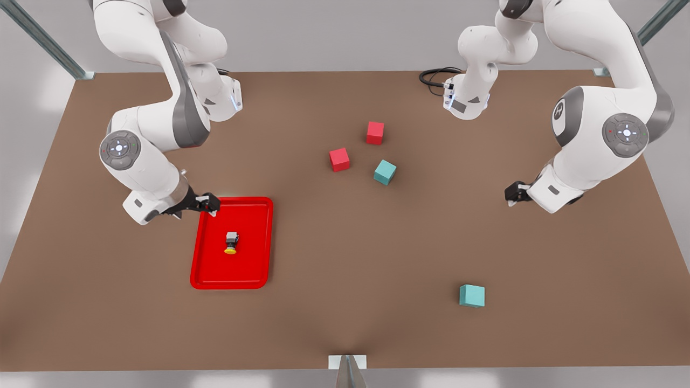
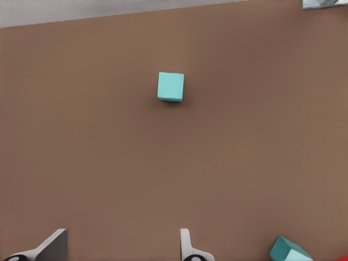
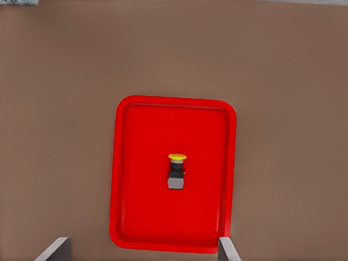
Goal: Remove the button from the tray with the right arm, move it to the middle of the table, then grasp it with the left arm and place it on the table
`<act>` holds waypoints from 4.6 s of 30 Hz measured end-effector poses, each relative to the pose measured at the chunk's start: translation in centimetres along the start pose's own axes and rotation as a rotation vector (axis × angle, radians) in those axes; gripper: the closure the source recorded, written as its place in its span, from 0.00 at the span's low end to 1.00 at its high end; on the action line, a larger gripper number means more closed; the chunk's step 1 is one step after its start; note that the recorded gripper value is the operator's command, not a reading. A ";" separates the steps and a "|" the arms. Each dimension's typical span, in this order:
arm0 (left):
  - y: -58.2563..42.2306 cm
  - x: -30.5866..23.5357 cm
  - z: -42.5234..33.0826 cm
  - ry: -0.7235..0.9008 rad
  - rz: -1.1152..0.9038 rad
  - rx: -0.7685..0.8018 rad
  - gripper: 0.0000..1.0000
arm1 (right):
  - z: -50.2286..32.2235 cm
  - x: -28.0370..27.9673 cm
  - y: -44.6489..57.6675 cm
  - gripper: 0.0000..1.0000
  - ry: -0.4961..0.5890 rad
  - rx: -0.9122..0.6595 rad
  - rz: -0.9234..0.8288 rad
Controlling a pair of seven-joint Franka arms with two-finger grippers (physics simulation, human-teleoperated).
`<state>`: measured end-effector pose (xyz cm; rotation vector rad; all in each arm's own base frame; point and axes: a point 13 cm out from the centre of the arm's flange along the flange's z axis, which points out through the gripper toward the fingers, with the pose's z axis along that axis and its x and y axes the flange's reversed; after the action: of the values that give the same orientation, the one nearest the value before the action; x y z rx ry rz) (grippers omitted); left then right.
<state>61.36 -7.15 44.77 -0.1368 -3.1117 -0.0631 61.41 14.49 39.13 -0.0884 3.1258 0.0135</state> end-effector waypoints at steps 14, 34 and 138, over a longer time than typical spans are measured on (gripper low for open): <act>-0.2 -0.1 0.3 0.001 0.008 -0.001 0.00 | 15.9 1.5 1.9 0.00 0.328 0.045 -0.040; -0.5 -0.2 1.3 0.020 0.013 -0.001 0.00 | 33.4 3.5 -2.7 0.00 0.113 -0.019 -0.010; -0.4 -0.9 4.8 0.070 0.009 -0.004 0.00 | 28.9 4.7 50.7 0.56 0.012 -0.297 0.047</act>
<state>62.12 -7.42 39.91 -0.1460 -3.0409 -0.0727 54.27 65.15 10.54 -0.0174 3.1114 0.4795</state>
